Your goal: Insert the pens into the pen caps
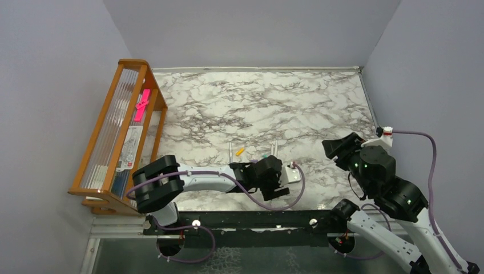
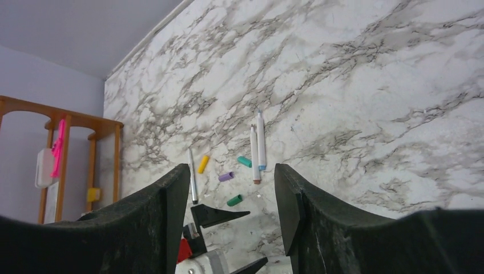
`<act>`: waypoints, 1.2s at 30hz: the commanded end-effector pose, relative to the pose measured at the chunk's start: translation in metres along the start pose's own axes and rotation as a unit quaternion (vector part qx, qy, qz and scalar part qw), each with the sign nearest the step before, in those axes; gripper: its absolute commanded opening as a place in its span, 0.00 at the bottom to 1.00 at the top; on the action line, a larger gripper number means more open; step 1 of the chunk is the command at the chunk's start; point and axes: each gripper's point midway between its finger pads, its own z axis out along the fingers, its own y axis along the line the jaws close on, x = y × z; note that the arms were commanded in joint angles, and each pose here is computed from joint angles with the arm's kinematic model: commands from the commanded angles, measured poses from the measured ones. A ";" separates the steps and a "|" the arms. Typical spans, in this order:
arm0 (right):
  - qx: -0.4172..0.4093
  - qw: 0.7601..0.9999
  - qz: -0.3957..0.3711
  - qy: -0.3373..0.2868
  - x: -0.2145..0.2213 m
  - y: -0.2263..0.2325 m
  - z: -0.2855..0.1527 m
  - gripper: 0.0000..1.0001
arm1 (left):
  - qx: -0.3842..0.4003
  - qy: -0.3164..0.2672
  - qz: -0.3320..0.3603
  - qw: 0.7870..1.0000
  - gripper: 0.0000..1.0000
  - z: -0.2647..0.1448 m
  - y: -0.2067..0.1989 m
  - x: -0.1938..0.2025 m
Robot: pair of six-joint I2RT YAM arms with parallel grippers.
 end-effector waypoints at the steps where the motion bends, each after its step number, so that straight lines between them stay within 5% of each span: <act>1: 0.001 1.000 -0.015 -0.021 -0.005 -0.012 -0.005 0.56 | -0.031 0.045 0.049 0.997 0.74 0.014 -0.002 0.003; 7: 0.005 1.000 -0.018 -0.014 0.002 -0.018 -0.005 0.54 | 0.003 0.033 0.050 0.998 0.73 0.019 -0.023 -0.008; 18: 0.003 1.000 -0.019 -0.020 0.000 -0.023 -0.010 0.52 | 0.023 0.124 0.061 0.990 0.64 0.046 -0.043 0.036; 21: 0.011 1.000 -0.017 -0.016 0.003 -0.027 -0.010 0.51 | 0.021 0.137 0.058 0.989 0.43 0.049 -0.044 0.041; 25: 0.008 1.000 -0.018 -0.011 0.006 -0.026 -0.008 0.51 | 0.035 0.137 0.057 0.988 0.00 0.051 -0.049 0.041; 29: -0.004 1.000 -0.022 -0.005 0.009 -0.021 -0.005 0.50 | 0.020 0.103 0.044 0.994 0.00 0.046 -0.045 0.025; 36: -0.042 0.998 -0.018 0.049 0.044 -0.004 0.014 0.49 | -0.072 -0.045 -0.024 0.996 0.00 0.008 -0.011 -0.053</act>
